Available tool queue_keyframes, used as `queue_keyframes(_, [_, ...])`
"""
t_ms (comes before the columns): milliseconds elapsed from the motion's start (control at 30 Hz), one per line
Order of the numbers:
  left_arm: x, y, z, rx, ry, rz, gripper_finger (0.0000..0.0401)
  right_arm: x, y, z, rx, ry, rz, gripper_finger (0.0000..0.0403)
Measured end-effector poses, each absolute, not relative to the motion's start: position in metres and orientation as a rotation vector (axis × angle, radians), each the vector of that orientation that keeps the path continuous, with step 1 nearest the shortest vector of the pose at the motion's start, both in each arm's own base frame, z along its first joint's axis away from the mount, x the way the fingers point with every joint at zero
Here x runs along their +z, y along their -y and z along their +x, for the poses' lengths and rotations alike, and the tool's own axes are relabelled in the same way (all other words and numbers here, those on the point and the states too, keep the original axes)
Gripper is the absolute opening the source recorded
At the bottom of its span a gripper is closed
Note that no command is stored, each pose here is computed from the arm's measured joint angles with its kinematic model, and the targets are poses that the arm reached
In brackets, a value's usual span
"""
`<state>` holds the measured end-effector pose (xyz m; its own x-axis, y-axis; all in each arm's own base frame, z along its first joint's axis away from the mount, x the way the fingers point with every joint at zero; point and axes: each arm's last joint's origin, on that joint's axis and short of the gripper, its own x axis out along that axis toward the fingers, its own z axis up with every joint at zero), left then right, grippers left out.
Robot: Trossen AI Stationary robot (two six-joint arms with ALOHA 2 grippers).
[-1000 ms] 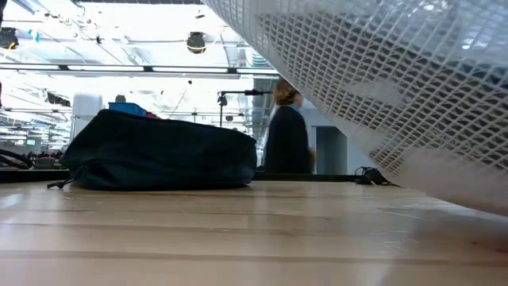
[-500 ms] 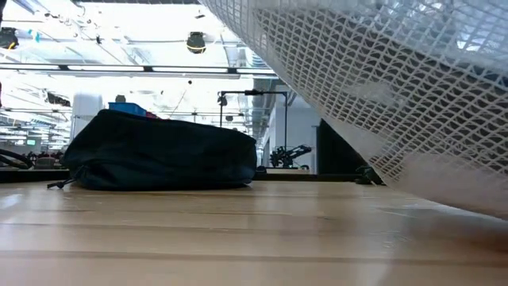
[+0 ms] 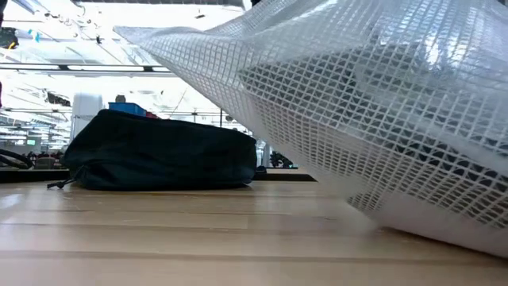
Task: Unpack backpack
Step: Close the white zip lock bag
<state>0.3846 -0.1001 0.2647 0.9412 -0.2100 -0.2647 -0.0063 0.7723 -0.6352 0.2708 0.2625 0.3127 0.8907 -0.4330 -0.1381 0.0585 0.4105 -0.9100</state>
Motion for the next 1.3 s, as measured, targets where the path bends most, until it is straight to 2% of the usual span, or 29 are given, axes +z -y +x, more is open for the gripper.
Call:
queue_keyframes(200, [0.265,0.108,0.383,-0.138,-0.329,-0.581,0.0,0.321,-0.256,0.267,-0.45,-0.319,-0.817,0.001])
queue_keyframes(367, [0.267,0.124,0.378,-0.125,-0.278,-0.446,0.0,0.316,-0.255,0.257,-0.577,-0.281,-0.696,0.001])
queue_keyframes(667, [0.291,0.144,0.367,-0.11,-0.098,-0.337,0.0,0.297,-0.258,0.228,-0.554,-0.213,-0.44,0.001])
queue_keyframes(1033, [0.324,0.152,0.342,-0.152,-0.019,-0.22,0.0,0.286,-0.253,0.199,-0.523,-0.206,-0.354,0.001])
queue_keyframes(1300, [0.321,0.146,0.333,-0.025,-0.132,-0.174,0.0,0.283,-0.246,0.201,-0.514,-0.285,-0.359,0.0009])
